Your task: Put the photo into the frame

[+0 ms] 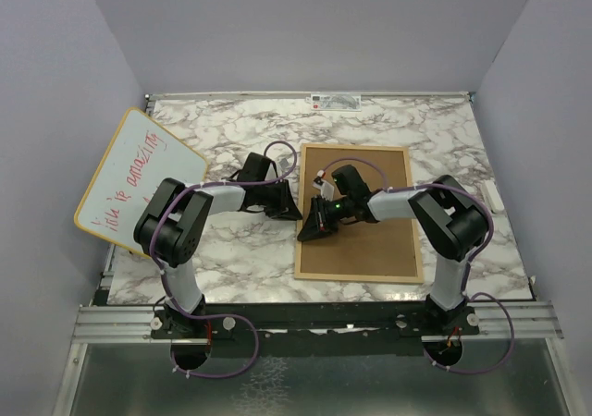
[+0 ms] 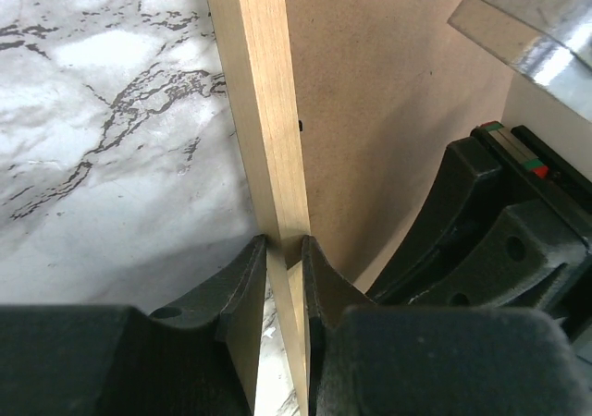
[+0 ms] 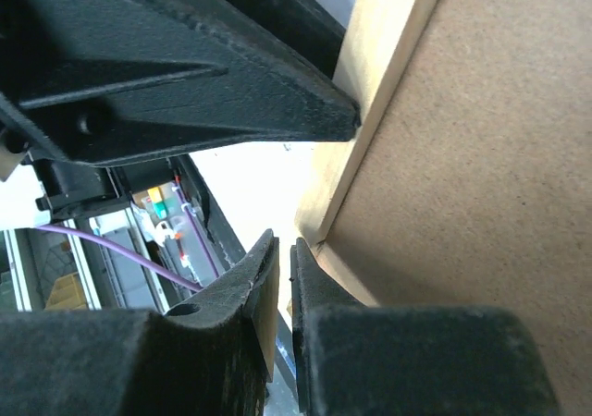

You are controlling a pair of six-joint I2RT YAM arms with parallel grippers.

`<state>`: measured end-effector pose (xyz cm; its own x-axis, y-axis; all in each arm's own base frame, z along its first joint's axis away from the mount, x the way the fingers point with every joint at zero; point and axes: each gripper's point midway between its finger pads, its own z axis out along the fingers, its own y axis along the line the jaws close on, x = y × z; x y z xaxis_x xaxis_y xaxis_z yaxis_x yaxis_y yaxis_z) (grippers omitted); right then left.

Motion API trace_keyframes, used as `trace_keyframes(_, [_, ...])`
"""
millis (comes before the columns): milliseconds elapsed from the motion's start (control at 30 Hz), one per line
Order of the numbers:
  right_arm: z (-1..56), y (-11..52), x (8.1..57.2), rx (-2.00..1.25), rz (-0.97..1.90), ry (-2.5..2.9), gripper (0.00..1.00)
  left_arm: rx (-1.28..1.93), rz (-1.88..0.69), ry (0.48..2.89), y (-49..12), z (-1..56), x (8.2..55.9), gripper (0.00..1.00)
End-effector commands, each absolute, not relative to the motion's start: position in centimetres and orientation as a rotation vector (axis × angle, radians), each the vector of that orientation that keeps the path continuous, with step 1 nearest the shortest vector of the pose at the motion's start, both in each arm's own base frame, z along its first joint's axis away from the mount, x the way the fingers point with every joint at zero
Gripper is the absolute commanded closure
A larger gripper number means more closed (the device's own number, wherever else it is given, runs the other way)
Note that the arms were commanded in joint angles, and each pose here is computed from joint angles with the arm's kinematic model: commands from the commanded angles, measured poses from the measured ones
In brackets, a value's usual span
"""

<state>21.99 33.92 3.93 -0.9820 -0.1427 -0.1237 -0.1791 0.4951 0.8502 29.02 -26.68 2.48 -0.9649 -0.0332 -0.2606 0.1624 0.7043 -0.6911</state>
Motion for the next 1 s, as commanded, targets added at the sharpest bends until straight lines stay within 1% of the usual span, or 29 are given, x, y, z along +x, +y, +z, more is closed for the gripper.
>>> trace_keyframes(0, [2.2, 33.6, 21.9, -0.292, 1.445, 2.748, 0.86, 0.022, -0.783, 2.907, -22.1, -4.2, 25.5, 0.80])
trace_keyframes(267, [1.0, 33.2, 21.4, -0.282, 1.407, 2.791, 0.88, 0.016, -0.767, 2.919, -21.9, -4.6, 25.2, 0.80])
trace_keyframes(467, [2.3, 33.8, 21.0, -0.324, 1.507, 2.721, 0.92, 0.013, -0.760, 2.927, -21.8, -4.9, 25.1, 0.80])
trace_keyframes(600, [2.6, 33.9, 20.7, -0.336, 1.546, 2.703, 0.93, 0.009, -0.749, 2.937, -21.6, -5.2, 25.0, 0.80])
trace_keyframes(967, [-1.0, 31.7, 20.3, -0.279, 1.299, 2.870, 0.94, 0.011, -0.718, 2.956, -21.3, -5.6, 24.8, 0.81])
